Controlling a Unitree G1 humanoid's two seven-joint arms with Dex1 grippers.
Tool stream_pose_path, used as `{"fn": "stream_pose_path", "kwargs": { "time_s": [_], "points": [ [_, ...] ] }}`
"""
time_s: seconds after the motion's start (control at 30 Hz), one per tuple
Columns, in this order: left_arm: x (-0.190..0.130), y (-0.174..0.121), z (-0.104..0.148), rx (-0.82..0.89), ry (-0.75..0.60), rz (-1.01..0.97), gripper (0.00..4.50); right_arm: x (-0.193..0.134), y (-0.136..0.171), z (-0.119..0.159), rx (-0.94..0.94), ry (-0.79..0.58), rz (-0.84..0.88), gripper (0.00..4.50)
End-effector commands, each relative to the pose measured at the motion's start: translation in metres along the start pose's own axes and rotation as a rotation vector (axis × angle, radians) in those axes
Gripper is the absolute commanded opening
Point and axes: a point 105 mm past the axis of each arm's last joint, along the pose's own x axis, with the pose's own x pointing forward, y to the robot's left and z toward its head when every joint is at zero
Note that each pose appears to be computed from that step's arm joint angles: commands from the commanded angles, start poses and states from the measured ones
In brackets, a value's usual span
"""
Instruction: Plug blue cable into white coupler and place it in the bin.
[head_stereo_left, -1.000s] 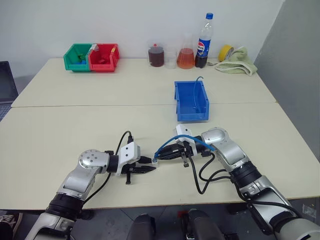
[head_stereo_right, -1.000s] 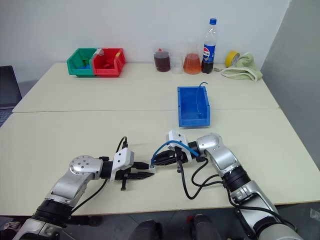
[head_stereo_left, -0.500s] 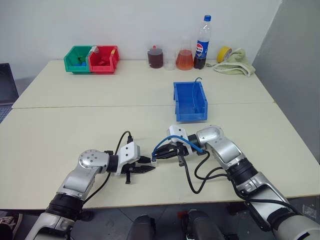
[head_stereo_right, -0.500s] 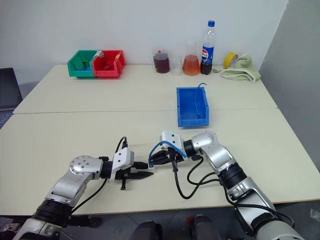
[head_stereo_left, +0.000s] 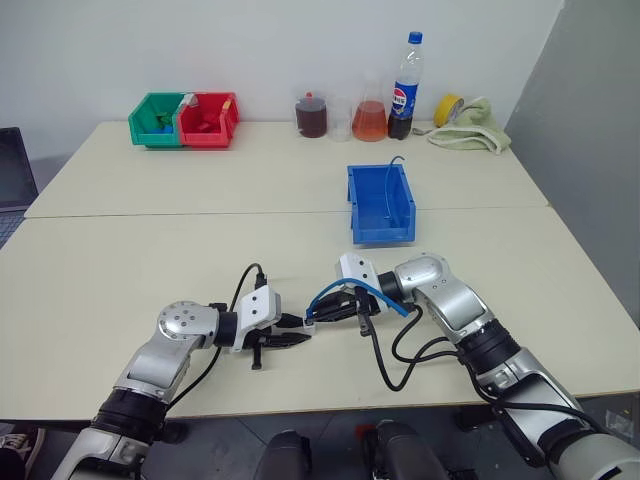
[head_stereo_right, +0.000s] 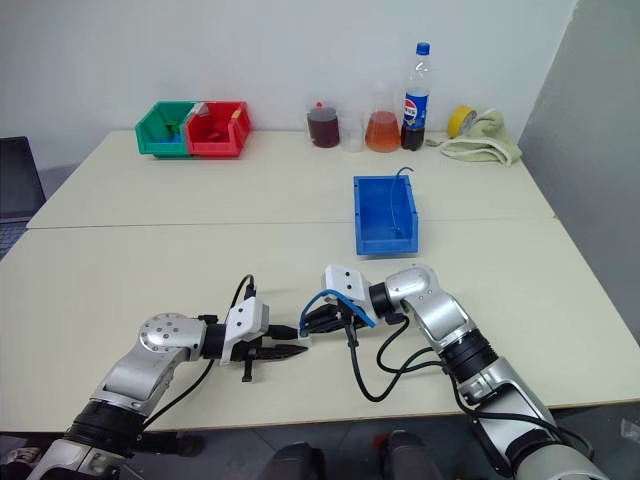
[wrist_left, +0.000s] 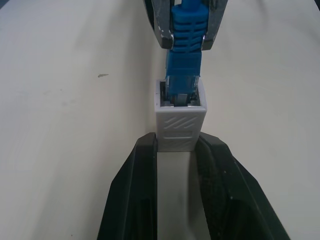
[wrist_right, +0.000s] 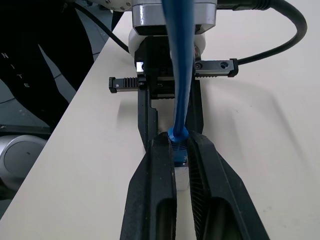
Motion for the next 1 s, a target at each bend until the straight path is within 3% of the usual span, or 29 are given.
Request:
{"fn": "stream_pose_path", "kwargs": {
  "time_s": [0.03, 0.1, 0.13, 0.17, 0.2, 0.43, 0.7, 1.0],
  "points": [
    [-0.001, -0.003, -0.003, 0.001, 0.018, -0.006, 0.78, 0.002, 0.008, -0.031, 0.102, 0.098, 0.019, 0.11],
    [-0.002, -0.001, -0.003, 0.007, 0.023, 0.004, 0.78, 0.001, 0.006, -0.026, 0.111, 0.080, 0.013, 0.11],
    [-0.002, 0.000, -0.002, 0.007, 0.017, 0.009, 1.13, 0.000, 0.005, -0.024, 0.117, 0.071, 0.011, 0.11],
    [-0.002, 0.000, 0.000, 0.001, 0.009, 0.006, 1.13, 0.000, 0.004, -0.022, 0.121, 0.065, 0.009, 0.11],
    [-0.003, -0.001, 0.002, -0.002, 0.001, 0.001, 1.54, -0.001, 0.003, -0.021, 0.121, 0.063, 0.006, 0.11],
    [-0.013, 0.000, 0.016, 0.013, -0.021, 0.027, 2.91, -0.002, 0.001, -0.016, 0.135, 0.041, -0.011, 0.11],
    [-0.057, -0.008, 0.038, -0.006, -0.028, 0.150, 4.48, -0.017, -0.007, 0.008, 0.140, -0.022, -0.075, 0.11],
    [-0.073, -0.028, 0.081, -0.101, -0.133, 0.292, 4.48, -0.064, -0.029, 0.049, 0.290, -0.162, -0.261, 0.11]
  ]
}}
